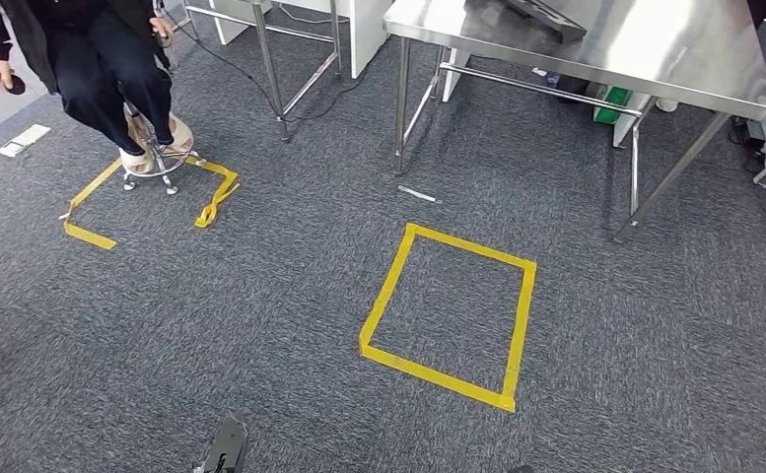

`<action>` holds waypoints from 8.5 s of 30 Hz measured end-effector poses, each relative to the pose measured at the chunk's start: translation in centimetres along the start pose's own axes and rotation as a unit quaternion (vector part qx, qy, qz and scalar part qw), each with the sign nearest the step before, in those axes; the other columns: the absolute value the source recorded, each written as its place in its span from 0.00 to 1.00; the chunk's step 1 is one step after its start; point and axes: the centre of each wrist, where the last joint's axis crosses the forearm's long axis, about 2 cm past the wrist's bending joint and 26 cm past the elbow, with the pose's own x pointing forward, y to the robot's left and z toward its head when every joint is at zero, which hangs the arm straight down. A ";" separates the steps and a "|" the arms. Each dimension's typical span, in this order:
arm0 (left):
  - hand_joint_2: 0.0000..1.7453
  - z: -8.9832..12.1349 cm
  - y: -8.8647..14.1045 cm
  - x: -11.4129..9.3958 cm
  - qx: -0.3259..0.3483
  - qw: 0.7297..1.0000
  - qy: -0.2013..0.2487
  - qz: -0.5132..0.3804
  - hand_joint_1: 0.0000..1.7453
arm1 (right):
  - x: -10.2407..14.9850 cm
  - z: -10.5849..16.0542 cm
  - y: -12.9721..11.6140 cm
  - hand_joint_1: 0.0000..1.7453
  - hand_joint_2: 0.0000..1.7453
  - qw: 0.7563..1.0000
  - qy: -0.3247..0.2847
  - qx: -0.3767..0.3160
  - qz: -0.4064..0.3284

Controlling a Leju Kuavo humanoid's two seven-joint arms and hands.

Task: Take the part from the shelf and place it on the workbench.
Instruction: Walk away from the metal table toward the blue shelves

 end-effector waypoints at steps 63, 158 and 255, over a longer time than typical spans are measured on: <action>0.00 0.7 -0.3 -1.1 -0.016 0.998 0.064 -0.012 0.00 | -1.3 0.4 0.8 0.00 0.00 0.999 0.023 0.031 0.015; 0.00 0.6 -0.2 -1.0 -0.017 0.997 0.070 -0.034 0.00 | -0.7 0.4 1.0 0.00 0.00 0.998 0.020 0.057 0.017; 0.00 0.6 0.1 -1.3 -0.008 0.997 0.064 -0.042 0.00 | -0.5 0.6 1.2 0.00 0.00 0.999 0.005 0.045 0.000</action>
